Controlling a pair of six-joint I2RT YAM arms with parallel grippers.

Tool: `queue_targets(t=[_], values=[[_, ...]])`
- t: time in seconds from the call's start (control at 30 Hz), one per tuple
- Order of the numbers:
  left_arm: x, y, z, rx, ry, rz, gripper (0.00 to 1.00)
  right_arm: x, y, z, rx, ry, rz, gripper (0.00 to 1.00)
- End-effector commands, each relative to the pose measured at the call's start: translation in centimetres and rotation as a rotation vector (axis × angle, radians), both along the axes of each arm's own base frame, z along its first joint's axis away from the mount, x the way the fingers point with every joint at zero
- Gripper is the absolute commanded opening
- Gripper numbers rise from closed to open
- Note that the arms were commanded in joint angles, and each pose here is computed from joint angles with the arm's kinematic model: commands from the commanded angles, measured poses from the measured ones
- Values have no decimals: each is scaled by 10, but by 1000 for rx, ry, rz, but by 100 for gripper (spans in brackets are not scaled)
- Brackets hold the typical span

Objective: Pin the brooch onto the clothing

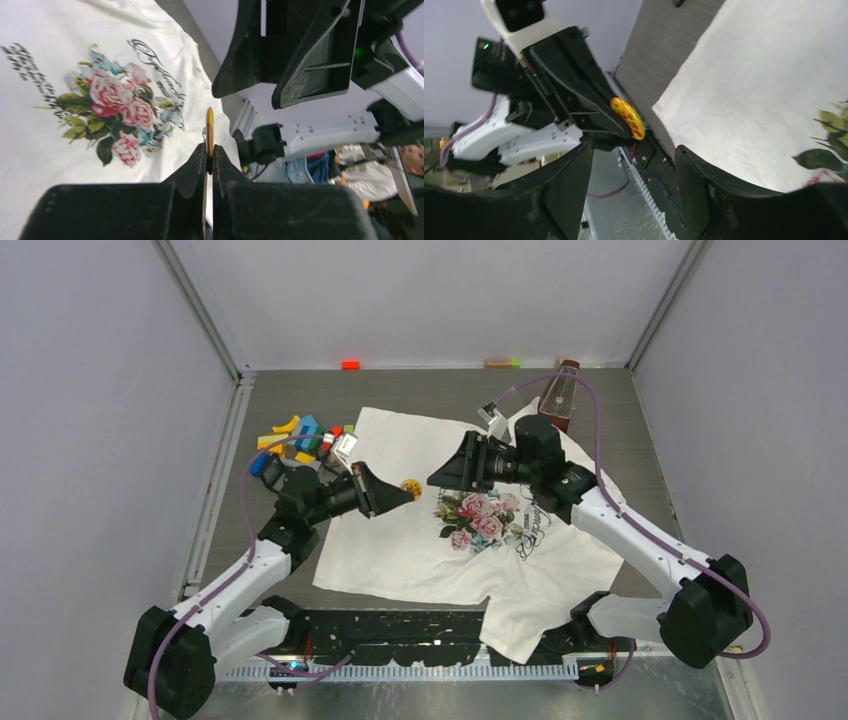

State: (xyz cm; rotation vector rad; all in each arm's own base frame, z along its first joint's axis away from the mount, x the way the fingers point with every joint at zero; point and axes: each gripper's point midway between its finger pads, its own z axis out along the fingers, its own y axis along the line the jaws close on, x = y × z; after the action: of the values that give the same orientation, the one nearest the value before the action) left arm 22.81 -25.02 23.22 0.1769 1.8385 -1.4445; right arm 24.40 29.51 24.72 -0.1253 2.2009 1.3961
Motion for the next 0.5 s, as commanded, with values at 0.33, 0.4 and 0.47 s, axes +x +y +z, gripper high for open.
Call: queue_targets(t=[0.33,0.4,0.47], values=[[-55,-8,50,-75,-141,-298,0,-55,35,52,216,-120,355,49],[-56,-8,50,-76,-142,-300,0,-57,37,51,208,-120,366,47],[-56,-7,52,-78,-149,-302,0,-59,38,47,195,-117,374,47]])
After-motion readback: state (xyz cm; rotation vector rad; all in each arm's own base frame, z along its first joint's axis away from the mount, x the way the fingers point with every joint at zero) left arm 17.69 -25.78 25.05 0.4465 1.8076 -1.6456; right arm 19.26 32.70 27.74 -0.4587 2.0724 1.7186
